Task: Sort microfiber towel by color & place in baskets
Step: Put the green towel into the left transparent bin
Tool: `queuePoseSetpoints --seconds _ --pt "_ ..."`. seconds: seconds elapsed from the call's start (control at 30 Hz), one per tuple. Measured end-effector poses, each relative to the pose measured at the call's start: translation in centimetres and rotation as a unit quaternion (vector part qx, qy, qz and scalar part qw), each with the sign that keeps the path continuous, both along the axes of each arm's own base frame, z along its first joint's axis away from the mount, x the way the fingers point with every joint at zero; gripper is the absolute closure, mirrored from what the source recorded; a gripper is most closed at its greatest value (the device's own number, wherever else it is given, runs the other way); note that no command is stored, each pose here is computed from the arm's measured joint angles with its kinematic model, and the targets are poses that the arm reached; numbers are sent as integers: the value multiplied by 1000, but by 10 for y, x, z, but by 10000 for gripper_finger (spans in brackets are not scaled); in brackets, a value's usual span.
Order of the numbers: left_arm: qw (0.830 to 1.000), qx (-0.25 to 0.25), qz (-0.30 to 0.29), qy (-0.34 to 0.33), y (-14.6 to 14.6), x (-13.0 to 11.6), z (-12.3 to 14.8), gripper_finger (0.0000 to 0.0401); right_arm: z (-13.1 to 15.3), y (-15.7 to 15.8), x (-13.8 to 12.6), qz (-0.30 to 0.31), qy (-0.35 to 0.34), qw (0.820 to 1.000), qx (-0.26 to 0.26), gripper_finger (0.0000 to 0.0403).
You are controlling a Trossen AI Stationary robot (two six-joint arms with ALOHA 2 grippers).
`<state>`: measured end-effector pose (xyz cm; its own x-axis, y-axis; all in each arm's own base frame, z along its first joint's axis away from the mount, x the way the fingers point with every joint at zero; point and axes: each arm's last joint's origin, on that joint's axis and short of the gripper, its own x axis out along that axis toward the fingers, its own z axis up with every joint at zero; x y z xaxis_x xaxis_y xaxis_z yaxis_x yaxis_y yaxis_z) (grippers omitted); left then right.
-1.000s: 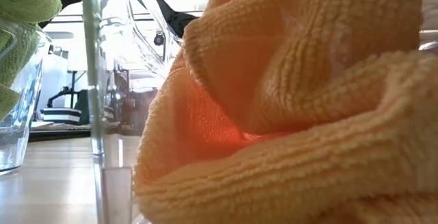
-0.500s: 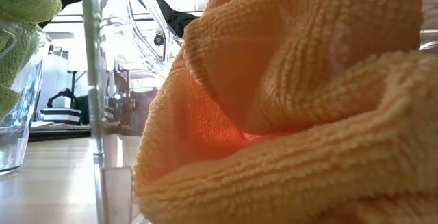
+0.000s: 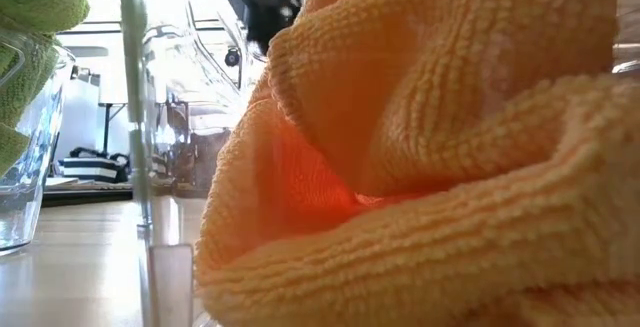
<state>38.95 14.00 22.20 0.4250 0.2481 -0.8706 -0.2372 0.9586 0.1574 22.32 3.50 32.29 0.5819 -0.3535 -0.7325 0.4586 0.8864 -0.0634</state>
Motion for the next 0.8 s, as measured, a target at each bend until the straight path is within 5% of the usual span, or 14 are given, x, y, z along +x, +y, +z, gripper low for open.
queuePoseSetpoints --seconds 0.37,0.8 --pt "987 -29 32 -157 -63 -42 112 400 -7 0 -1 0 12 1000 -3 381" --pt "927 -129 16 -351 -159 -127 211 400 -35 -1 -5 -29 43 999 8 381"
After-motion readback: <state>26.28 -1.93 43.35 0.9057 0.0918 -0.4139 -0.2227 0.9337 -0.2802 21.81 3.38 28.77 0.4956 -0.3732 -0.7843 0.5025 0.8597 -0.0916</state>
